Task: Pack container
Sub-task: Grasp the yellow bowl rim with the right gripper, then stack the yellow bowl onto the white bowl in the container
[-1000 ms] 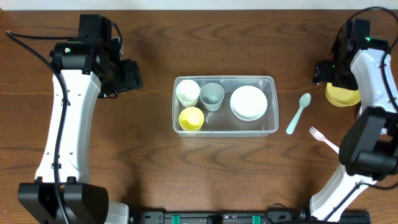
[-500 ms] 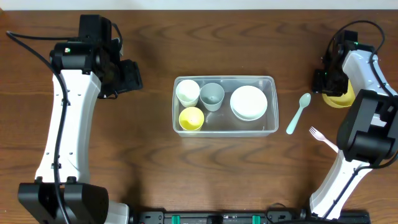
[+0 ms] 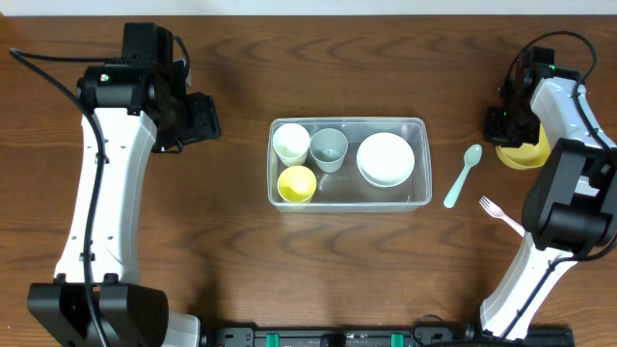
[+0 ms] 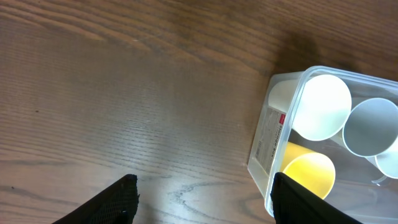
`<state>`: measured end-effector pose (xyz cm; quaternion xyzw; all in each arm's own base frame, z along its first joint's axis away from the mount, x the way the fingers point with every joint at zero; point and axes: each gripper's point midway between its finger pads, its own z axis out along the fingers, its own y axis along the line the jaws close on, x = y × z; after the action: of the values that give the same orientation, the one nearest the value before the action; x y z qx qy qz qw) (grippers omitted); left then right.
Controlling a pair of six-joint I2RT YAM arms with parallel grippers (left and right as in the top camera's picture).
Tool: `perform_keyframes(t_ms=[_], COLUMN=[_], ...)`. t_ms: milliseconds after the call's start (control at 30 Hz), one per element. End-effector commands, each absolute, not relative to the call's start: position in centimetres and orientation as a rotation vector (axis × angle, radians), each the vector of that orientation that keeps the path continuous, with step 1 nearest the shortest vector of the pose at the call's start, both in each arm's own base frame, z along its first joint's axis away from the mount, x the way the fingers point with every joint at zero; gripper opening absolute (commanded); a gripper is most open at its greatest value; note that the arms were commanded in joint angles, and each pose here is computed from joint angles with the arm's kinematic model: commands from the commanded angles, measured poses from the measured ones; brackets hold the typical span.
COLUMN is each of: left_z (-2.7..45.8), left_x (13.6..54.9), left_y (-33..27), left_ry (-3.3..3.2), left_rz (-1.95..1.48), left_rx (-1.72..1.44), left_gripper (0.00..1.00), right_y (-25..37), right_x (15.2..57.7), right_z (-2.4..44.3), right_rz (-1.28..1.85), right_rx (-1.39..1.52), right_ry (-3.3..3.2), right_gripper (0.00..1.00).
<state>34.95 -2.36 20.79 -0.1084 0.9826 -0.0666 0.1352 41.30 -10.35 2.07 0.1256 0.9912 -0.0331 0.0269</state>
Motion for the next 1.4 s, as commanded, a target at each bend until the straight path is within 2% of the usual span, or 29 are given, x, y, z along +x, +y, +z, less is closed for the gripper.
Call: perform_keyframes(t_ms=[0,133,233,367,533,700,833,1100,1233,1267,1300,1367], left_z=[21.0,21.0,21.0,21.0,21.0,21.0,21.0,21.0,21.0,21.0,21.0,21.0], left_x=[34.8,34.8,34.7,34.7,34.7,34.7,34.7,34.7,34.7,34.7,34.7,34.7], left_y=[-2.2,-2.2,-2.2,-2.2,-2.2,-2.1,-2.1,-2.1,-2.1,-2.1,-2.1,-2.1], left_ry=[2.841,2.842,2.844,2.844,2.844,2.843,2.844,2.844,2.844,2.844,2.844,2.844], left_rz=[-0.192,-0.192,-0.192,-0.192,-0.192,-0.181,-0.182,-0.182,-0.182,-0.182,-0.182,-0.182], left_rx=[-0.330,-0.330,-0.331,-0.331,-0.330,-0.332,-0.332,-0.333,-0.333,-0.333,-0.333,-0.333], left_gripper=[0.69,0.69,0.69,0.69,0.69,0.69,0.69,0.69,0.69,0.69,0.69,0.70], right_y=[-10.6,-10.4,-8.5,-3.3,5.8,14.4,18.0,19.0,18.8,18.8,18.8,19.0], right_x=[41.6,42.5,43.3,43.0,40.9,38.2,36.5,34.7,34.3,34.3,34.4,34.8], right_z=[3.0,7.1,12.2,18.3,22.0,21.0,18.5,11.6,9.8,9.6,9.6,9.8], right_rz=[-0.096,-0.090,-0.029,0.014,0.071,0.121,0.130,0.118,0.113,0.114,0.114,0.119], right_rx=[0.414,0.436,0.374,0.180,-0.134,-0.443,-0.554,-0.600,-0.599,-0.599,-0.599,-0.616], right_ry=[3.045,2.973,2.892,2.793,2.737,2.748,2.783,2.864,2.876,2.875,2.872,2.847], right_gripper=[0.01,0.01,0.01,0.01,0.01,0.01,0.01,0.01,0.02,0.06,0.17,0.24])
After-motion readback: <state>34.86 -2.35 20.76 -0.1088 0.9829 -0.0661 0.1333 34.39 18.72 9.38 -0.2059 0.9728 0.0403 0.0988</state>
